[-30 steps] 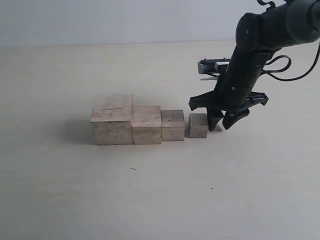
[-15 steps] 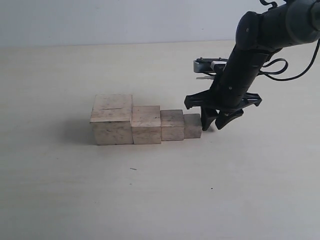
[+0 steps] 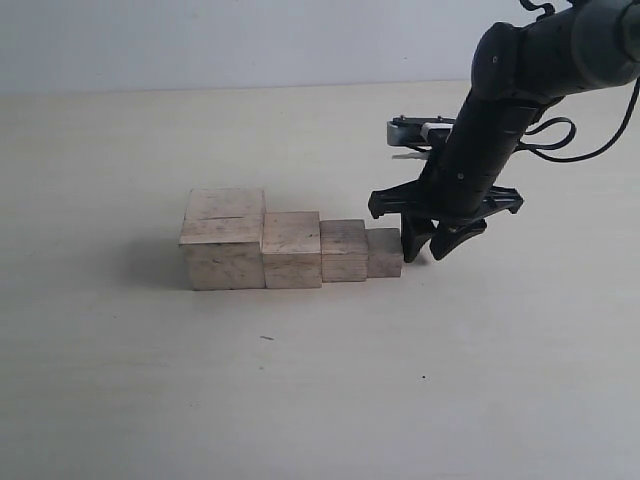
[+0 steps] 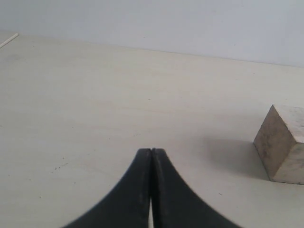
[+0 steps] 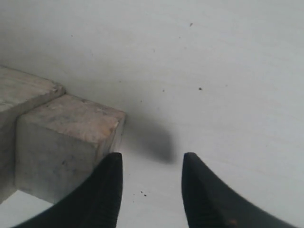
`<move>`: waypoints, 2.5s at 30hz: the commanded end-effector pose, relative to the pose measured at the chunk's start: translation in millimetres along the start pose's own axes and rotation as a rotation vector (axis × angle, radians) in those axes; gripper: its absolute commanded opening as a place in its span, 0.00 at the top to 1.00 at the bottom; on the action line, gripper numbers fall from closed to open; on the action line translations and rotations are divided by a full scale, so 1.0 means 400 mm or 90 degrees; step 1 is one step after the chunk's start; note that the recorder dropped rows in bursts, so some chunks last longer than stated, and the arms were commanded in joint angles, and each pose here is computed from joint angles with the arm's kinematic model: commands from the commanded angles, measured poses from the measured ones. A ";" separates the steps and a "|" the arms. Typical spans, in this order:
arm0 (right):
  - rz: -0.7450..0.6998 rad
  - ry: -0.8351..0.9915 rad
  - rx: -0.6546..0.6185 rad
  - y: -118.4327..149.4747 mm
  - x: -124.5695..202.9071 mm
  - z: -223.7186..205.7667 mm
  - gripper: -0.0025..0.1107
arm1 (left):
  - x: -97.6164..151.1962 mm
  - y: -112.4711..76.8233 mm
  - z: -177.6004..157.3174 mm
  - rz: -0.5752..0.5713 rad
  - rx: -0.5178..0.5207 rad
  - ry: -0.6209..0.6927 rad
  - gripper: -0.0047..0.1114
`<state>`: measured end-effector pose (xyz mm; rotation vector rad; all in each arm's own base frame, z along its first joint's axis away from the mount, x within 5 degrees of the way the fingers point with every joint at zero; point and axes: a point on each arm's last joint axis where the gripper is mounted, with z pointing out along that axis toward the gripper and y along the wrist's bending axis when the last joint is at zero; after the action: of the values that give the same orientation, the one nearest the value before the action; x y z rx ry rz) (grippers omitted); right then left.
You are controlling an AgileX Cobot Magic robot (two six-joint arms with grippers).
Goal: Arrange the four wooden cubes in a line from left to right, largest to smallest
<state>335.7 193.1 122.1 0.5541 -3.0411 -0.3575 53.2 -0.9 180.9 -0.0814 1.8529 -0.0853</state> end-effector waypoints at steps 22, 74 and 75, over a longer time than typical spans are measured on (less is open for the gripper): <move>-0.015 -0.031 0.102 -0.011 0.028 -0.142 0.88 | 0.000 -0.001 0.000 0.001 0.003 -0.008 0.96; -0.029 -0.824 0.099 -0.034 0.695 -0.594 0.98 | 0.000 -0.001 0.000 0.001 0.003 -0.008 0.96; -0.021 -0.844 0.113 -0.040 0.710 -0.587 0.98 | 0.000 -0.001 0.000 0.001 0.003 -0.008 0.96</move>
<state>106.0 39.2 350.9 0.5717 -4.2251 -0.8179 53.2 -0.9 180.9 -0.0814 1.8529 -0.0853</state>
